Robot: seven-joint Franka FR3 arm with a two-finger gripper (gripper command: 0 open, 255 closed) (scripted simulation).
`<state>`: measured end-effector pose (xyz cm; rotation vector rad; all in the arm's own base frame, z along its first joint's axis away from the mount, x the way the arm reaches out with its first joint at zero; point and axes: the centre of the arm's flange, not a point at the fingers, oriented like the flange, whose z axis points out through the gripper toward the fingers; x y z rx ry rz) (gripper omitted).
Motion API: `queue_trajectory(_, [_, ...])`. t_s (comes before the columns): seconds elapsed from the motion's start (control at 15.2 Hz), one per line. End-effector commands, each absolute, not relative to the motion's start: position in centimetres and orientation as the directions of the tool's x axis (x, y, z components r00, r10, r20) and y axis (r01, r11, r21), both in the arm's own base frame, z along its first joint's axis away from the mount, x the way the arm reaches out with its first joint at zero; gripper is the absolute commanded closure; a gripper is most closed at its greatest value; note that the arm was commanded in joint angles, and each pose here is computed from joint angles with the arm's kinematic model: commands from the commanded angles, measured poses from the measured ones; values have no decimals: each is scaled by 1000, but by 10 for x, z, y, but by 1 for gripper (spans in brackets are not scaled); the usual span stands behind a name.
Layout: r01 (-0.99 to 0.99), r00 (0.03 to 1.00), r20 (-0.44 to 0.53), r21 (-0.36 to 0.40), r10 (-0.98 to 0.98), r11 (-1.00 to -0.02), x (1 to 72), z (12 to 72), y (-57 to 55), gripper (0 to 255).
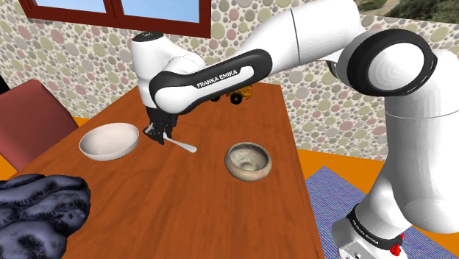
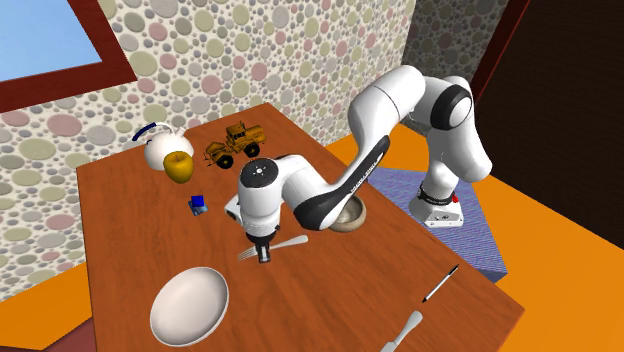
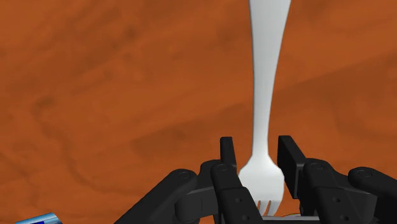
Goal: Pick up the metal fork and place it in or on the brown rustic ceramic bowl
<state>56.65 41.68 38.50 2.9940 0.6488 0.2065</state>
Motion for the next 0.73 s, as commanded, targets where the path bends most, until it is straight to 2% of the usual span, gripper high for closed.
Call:
queue_trajectory(0.0, [407, 902, 116, 98, 416, -908, 567, 395, 417, 255])
queue_trajectory(0.66, [407, 902, 116, 98, 416, -908, 567, 448, 417, 255])
